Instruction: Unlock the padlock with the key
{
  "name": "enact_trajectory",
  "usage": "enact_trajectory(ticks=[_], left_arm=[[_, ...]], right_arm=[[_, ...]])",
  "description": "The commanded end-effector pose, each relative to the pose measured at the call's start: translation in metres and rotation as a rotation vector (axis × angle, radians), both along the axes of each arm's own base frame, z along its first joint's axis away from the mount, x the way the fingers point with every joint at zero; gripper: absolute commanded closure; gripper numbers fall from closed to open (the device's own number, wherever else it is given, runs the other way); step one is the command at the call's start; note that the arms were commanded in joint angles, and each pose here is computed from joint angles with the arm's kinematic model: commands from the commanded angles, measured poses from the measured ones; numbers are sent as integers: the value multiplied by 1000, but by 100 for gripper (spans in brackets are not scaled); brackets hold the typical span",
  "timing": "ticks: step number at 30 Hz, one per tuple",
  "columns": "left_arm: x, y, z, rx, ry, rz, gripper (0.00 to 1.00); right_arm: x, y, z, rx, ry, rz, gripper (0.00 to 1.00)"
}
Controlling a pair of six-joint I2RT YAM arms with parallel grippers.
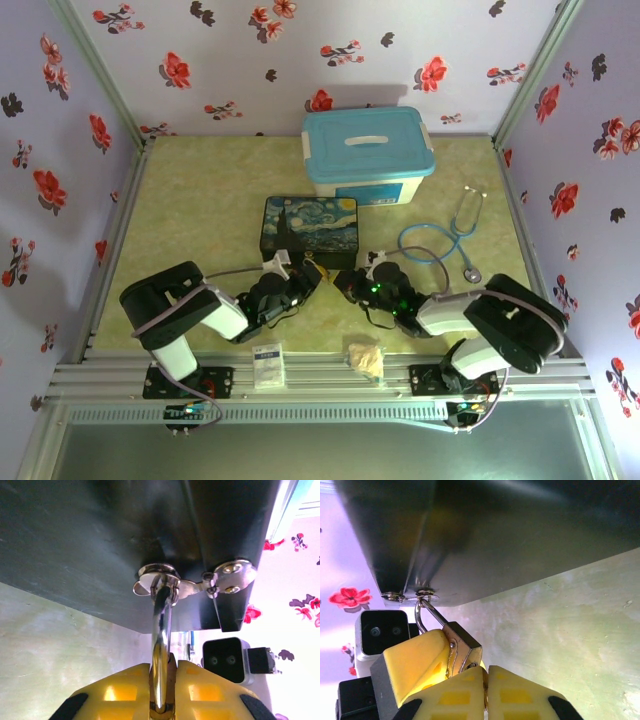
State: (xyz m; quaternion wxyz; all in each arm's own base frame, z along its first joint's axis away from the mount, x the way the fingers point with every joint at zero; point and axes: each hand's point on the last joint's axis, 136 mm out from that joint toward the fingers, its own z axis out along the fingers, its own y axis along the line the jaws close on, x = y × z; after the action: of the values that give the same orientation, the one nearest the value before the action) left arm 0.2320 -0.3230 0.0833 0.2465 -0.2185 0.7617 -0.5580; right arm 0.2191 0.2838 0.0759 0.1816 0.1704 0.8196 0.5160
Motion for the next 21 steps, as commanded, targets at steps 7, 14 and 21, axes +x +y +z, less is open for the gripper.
enact_trajectory(ticks=[7,14,21], left_arm=[[-16,-18,12,-68,-20,-90,100],[-13,-15,-4,-36,9,-66,100],[-18,-10,-16,-17,47,-48,100]], right_arm=[[-8,-44,-18,-419,-116,18,56],[-24,-69,-10,-691,-301,229,55],[-23,-62,20,-859,-760,337,53]])
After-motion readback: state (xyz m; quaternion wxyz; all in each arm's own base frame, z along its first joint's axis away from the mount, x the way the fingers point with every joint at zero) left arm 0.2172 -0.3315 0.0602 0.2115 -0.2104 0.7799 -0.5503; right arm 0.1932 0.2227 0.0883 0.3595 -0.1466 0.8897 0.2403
